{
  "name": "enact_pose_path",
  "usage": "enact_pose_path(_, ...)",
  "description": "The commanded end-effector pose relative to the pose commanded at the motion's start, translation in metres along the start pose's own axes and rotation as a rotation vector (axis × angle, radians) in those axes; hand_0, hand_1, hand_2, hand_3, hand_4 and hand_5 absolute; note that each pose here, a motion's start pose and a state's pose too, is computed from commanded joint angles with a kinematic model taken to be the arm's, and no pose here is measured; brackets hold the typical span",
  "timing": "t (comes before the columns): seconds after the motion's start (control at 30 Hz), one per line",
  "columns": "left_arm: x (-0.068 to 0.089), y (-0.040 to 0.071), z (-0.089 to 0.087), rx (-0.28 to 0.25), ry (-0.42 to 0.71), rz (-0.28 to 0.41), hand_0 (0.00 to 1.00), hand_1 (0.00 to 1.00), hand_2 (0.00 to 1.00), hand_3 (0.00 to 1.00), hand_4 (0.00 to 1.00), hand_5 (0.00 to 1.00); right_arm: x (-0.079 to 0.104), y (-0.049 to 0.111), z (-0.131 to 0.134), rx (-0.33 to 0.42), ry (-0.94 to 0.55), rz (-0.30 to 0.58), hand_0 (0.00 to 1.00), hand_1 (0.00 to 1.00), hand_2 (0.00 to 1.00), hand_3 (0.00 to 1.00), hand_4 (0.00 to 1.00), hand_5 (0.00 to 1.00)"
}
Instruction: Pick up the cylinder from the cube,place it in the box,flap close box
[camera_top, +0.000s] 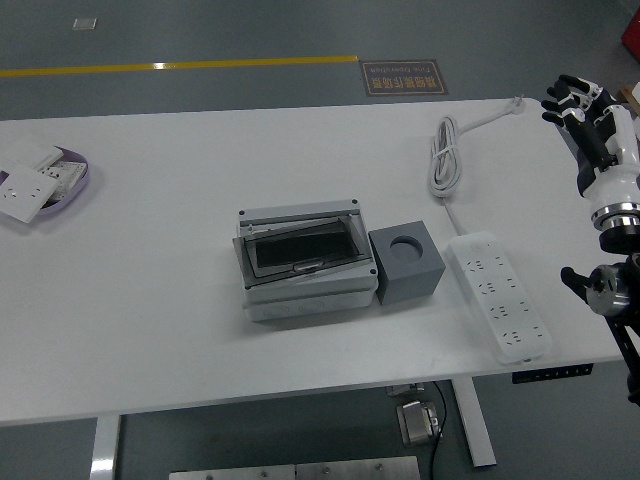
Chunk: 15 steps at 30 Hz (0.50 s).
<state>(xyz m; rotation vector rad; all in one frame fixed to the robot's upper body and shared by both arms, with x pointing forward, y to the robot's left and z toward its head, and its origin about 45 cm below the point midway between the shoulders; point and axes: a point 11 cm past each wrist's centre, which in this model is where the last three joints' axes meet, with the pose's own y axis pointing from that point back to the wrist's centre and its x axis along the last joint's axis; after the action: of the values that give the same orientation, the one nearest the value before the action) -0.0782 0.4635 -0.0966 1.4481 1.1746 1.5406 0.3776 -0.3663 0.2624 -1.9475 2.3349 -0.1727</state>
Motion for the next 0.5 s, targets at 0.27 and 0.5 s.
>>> enact_pose_path(0.27,-0.012,0.000,-0.008,0.016,-0.003,-0.022,0.629,0.647,0.625,0.668,0.722,0.253,-0.023,-0.013,-0.008,0.014,0.015,-0.059,0.654,0.591,0.608,0.639,0.788,0.361)
enact_pose_path(0.5,-0.010,0.000,-0.004,0.006,0.001,-0.015,0.629,0.647,0.625,0.668,0.722,0.253,-0.035,-0.014,-0.006,0.004,0.015,-0.089,0.656,0.594,0.608,0.638,0.782,0.357)
